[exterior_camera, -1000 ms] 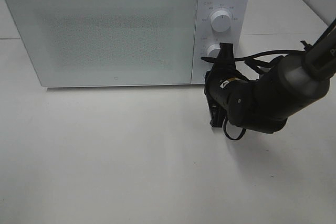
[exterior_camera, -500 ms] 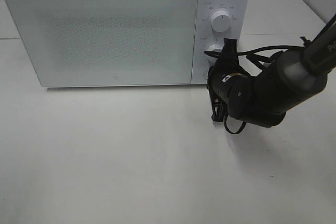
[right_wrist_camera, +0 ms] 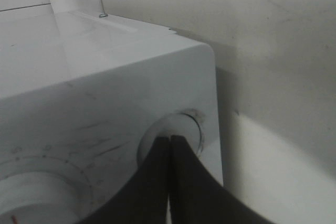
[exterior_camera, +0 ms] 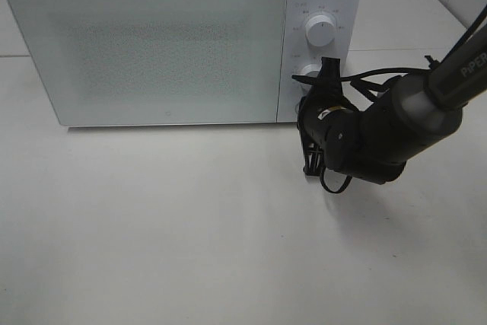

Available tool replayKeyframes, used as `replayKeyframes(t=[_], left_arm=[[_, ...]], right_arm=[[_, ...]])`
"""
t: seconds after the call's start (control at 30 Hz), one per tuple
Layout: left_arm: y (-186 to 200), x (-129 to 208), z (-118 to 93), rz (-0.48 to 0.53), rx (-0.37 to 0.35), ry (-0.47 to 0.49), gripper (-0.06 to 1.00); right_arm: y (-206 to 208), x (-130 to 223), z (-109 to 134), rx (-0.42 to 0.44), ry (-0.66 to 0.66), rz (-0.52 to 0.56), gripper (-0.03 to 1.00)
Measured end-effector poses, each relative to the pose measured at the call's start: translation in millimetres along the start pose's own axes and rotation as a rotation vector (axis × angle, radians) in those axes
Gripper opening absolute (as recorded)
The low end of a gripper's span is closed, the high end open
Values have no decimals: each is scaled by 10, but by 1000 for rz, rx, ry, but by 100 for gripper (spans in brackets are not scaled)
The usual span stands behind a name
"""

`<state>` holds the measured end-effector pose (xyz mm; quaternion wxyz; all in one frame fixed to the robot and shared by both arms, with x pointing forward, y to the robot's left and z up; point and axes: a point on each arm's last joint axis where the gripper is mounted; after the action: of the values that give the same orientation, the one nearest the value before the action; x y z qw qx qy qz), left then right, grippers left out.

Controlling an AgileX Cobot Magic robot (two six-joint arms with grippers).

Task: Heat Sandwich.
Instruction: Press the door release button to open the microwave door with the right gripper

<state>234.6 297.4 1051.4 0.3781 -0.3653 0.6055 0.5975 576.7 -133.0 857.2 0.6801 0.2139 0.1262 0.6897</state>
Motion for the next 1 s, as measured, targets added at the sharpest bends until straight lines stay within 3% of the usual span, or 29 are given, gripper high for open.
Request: replayKeyframes(t=[1.0], left_arm=[[0, 0, 0, 0, 0, 0, 98]], right_arm=[[-183, 39, -58, -57, -6, -46, 1]])
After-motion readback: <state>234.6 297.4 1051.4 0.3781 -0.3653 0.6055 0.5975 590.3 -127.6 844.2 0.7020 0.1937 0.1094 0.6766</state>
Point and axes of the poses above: a point on each arm's last joint axis where the gripper is mounted, y pointing back along that axis away from the gripper, z along the wrist's bending axis when the last joint is at zero, x = y × z, and after that the axes turned 1 degree about -y, right-handed
